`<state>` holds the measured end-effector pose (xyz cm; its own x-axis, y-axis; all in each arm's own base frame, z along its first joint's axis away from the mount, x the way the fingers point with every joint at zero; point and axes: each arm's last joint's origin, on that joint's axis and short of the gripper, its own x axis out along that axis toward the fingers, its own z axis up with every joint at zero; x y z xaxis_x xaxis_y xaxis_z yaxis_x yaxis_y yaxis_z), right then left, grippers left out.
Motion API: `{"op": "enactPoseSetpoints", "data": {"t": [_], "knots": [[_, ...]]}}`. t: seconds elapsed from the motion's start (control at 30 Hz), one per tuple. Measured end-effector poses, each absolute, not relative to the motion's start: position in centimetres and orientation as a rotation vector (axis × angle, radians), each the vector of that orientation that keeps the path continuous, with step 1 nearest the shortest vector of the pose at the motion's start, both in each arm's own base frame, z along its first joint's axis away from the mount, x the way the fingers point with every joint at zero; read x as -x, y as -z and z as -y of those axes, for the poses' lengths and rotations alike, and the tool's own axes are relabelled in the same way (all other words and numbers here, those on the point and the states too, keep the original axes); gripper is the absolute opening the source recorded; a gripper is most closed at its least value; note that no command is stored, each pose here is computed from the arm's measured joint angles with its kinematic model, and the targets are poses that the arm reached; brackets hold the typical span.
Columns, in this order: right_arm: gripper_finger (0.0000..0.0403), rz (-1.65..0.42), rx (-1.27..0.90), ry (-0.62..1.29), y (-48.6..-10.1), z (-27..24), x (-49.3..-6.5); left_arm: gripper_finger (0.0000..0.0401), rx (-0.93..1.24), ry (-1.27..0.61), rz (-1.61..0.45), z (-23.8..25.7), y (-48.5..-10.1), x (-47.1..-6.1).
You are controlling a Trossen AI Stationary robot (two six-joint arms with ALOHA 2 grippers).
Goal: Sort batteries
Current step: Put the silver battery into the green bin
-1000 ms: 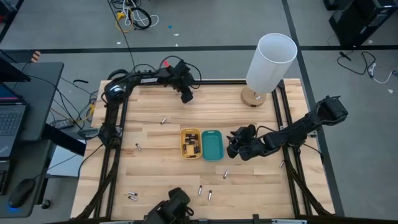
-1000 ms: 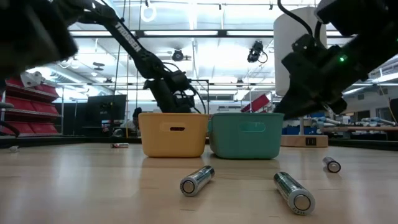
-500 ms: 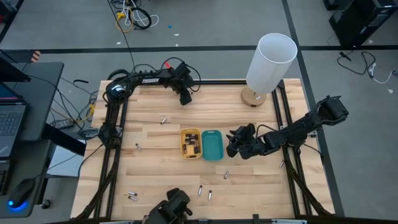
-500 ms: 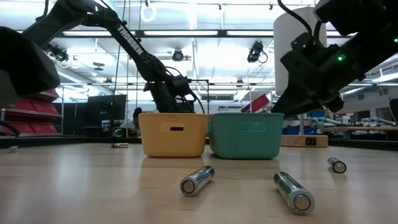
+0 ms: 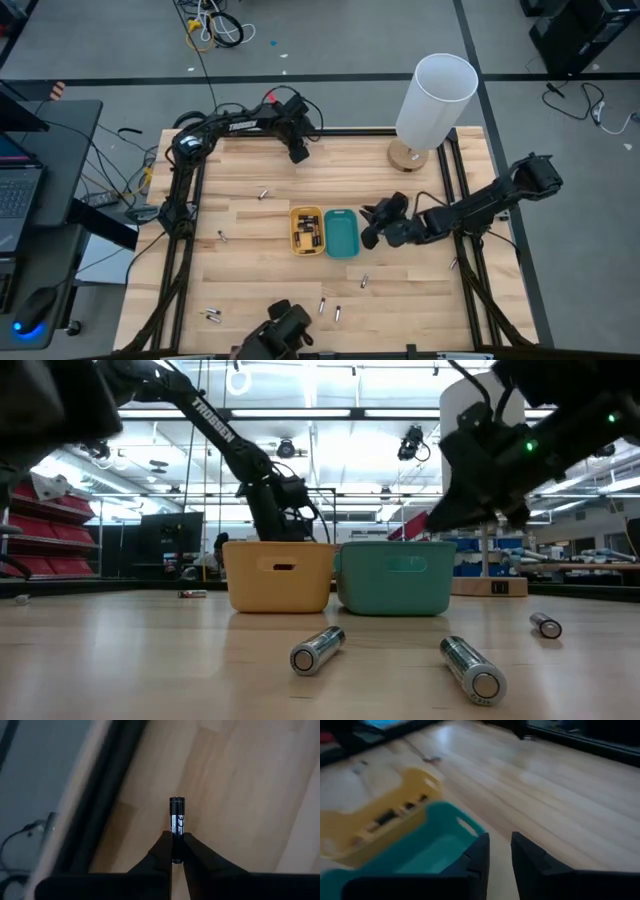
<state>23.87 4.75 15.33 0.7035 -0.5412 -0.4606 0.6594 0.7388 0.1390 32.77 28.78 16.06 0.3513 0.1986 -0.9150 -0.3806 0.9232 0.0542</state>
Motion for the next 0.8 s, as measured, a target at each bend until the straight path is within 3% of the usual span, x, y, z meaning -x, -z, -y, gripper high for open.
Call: {"op": "enactPoseSetpoints", "data": {"t": [0.3, 0.53, 0.8], "knots": [[0.0054, -0.305, -0.291, 0.585, -19.2, -4.6, -22.9, 0.0037, 0.156, -0.335, -1.17, -24.6, -22.1, -34.6], [0.0053, -0.276, -0.274, 0.652, -20.4, -5.1, -20.9, 0.0038, 0.079, -0.128, -1.146, -15.6, -24.5, -36.8], [0.0054, -0.295, -0.269, 0.669, -20.2, -5.8, -19.7, 0.0039, -0.026, 0.075, -1.02, -4.3, -24.2, -40.3]]}}
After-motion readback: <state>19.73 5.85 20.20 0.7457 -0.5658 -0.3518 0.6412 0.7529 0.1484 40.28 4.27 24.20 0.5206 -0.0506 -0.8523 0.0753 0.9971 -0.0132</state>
